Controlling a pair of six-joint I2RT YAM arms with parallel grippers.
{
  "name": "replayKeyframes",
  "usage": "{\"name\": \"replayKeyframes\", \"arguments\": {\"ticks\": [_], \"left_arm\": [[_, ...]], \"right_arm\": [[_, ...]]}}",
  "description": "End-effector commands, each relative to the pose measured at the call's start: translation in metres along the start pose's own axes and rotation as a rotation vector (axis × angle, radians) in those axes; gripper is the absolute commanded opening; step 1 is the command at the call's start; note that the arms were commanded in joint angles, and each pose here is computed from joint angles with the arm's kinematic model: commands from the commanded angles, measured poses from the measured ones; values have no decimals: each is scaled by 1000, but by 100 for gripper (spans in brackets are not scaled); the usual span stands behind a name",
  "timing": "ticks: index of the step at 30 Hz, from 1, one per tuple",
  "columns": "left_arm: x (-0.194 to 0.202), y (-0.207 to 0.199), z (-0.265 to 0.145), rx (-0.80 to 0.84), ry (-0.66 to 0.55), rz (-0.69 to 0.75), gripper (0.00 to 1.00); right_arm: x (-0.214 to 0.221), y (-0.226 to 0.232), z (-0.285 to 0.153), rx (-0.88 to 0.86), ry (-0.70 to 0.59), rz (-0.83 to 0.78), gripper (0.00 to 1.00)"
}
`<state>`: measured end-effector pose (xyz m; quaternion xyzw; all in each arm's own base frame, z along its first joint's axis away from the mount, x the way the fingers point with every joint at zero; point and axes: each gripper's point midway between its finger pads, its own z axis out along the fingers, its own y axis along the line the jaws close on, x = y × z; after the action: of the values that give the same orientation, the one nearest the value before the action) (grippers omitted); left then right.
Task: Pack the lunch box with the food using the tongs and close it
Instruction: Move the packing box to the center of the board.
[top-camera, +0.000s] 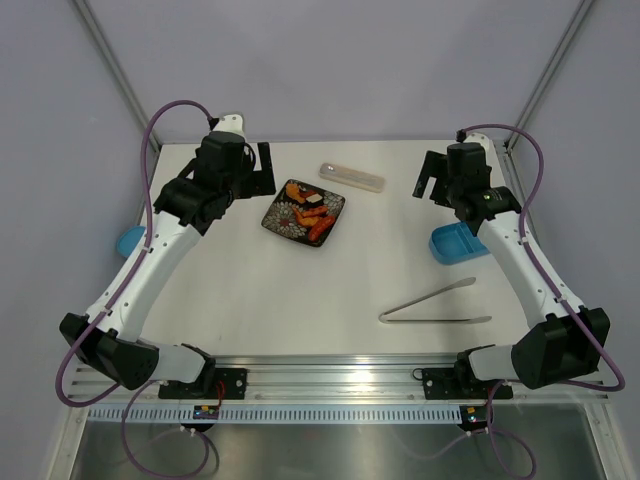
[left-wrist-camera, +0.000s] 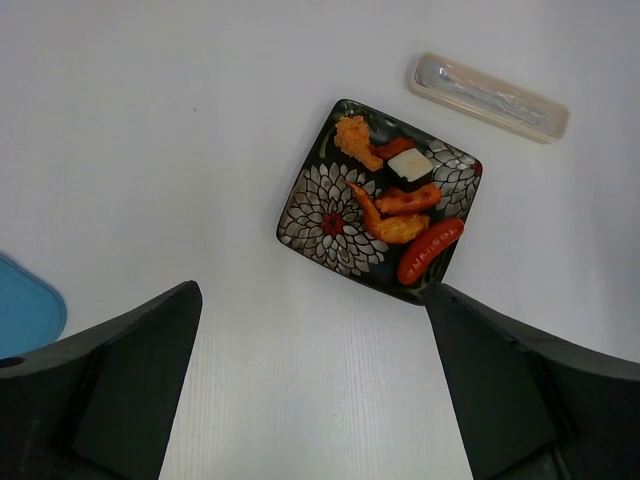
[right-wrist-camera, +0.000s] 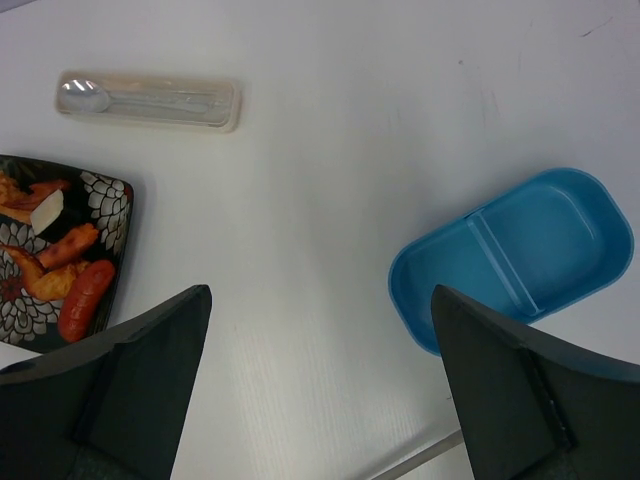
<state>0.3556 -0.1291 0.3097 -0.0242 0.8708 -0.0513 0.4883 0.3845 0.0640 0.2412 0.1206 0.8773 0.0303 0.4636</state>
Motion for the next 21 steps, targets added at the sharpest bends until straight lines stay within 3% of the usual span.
{"name": "replayKeyframes", "arguments": {"ticks": [1,8,13,18,21], "left_arm": [[-17,-2,-15,35,-63,-30,99],[-13,3,-17,13,-54,-34,99],[-4,4,-17,17,-33,-31,99],[-1,5,-18,13,-20,-29,99],[3,9,-18,-1,-9,-23,99]], "right_arm": [[-4,-4,-7,31,-28,22,100],[2,-24,-5,147,-14,40,99],[17,-45,16,261,98,63,99],[32,-50,37,155,238,240,100],[38,-46,41,118,273,242,100]]}}
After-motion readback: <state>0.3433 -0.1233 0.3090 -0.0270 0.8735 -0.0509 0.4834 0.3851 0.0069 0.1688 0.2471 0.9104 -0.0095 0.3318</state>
